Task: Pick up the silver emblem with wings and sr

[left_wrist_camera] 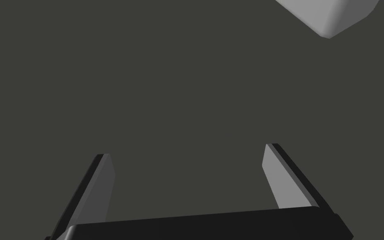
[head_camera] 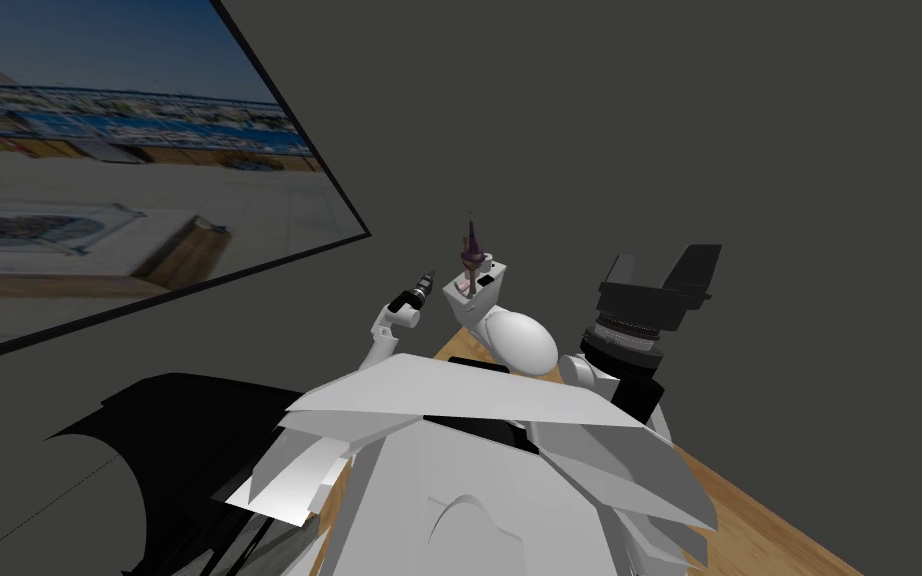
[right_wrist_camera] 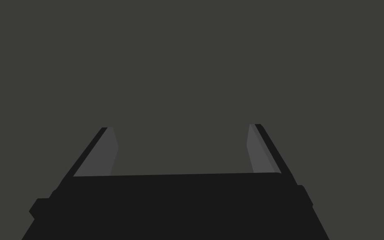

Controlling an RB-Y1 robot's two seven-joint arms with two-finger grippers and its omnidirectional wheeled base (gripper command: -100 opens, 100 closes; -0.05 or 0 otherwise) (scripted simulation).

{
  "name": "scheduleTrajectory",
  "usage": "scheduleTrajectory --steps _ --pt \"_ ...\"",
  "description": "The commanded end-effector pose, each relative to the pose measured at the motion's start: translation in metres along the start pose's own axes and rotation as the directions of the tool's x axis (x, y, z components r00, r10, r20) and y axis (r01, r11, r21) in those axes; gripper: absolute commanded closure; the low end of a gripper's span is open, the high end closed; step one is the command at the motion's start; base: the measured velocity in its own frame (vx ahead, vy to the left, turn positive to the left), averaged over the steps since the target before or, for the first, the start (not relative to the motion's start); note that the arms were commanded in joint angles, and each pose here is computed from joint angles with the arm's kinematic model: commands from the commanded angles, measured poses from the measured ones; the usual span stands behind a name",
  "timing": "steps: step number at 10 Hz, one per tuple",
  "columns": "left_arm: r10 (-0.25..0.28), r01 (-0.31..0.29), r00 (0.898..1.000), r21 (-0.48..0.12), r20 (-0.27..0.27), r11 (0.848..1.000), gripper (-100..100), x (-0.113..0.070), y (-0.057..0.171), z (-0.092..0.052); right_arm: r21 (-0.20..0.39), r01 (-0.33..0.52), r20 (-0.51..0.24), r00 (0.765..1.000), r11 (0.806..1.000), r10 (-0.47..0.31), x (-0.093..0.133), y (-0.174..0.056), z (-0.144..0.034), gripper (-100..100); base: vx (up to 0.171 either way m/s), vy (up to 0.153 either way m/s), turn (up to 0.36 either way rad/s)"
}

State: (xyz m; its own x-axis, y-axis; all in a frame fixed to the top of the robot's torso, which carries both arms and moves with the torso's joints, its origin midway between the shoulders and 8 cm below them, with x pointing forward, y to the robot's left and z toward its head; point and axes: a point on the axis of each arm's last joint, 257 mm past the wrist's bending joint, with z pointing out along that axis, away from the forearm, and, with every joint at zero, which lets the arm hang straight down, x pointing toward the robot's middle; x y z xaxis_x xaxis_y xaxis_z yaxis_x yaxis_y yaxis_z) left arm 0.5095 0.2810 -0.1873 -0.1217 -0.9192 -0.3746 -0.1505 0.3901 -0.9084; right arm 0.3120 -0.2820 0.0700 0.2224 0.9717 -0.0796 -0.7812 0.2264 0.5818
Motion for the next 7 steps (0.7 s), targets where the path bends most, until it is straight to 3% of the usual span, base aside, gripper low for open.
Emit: scheduleTrajectory --steps 1,7 --pt "0.000 0.000 1.000 -0.001 0.000 1.000 -100 0.0001 0.0000 0.0000 0.000 0.000 0.000 1.000 1.000 0.000 0.0000 0.0000 0.0000 0 0.015 0.019 -0.054" --pt "0.000 0.000 1.000 -0.001 0.000 1.000 -100 0.0001 0.0000 0.0000 0.000 0.000 0.000 1.000 1.000 0.000 0.0000 0.0000 0.0000 0 0.001 0.001 -0.002"
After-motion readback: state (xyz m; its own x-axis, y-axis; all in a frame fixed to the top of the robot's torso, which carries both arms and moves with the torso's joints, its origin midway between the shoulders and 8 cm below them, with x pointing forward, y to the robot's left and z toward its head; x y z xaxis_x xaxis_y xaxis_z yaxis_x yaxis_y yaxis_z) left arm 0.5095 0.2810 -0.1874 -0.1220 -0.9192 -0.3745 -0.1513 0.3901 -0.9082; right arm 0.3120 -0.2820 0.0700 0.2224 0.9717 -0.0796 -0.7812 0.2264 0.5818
